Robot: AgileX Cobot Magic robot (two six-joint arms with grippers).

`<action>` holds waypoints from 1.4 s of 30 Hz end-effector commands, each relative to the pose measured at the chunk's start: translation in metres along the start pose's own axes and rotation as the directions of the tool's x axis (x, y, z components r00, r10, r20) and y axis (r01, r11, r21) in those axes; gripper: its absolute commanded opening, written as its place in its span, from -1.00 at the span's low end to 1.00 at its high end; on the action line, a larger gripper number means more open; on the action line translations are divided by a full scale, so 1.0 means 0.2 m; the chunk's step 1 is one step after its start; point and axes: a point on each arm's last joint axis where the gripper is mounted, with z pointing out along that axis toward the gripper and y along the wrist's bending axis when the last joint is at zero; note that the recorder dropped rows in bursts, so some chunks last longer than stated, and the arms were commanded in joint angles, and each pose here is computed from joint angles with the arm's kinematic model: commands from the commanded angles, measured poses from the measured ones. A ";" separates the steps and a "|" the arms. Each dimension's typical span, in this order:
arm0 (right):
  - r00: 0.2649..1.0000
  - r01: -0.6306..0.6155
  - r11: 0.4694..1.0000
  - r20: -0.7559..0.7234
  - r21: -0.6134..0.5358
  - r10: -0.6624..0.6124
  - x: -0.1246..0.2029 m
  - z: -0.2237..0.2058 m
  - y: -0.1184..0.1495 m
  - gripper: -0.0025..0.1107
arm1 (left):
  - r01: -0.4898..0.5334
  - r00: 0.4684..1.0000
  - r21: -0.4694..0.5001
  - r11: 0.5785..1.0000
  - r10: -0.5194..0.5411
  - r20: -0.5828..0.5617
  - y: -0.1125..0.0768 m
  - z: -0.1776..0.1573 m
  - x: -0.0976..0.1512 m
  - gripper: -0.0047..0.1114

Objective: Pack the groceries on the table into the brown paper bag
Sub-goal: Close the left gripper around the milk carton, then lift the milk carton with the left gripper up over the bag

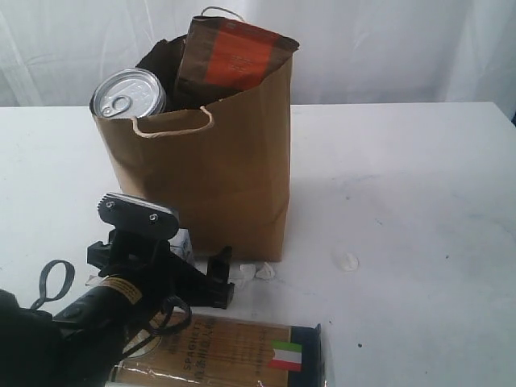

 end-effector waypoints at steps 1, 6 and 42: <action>1.000 -0.007 1.000 0.009 0.000 0.007 0.00 0.00 0.00 -0.96 | -0.005 0.999 -0.059 0.998 0.002 -0.043 0.02 0.00 0.02 0.89; 1.000 -0.007 1.000 0.009 0.000 0.007 0.00 0.00 0.00 -0.96 | 0.037 0.997 -0.144 0.989 -0.048 -0.069 0.06 -0.01 0.03 0.89; 1.000 -0.012 1.000 0.009 0.000 0.012 0.00 0.00 0.00 -0.96 | -0.012 0.985 -0.210 0.978 0.048 0.166 0.11 -0.10 -0.19 -0.51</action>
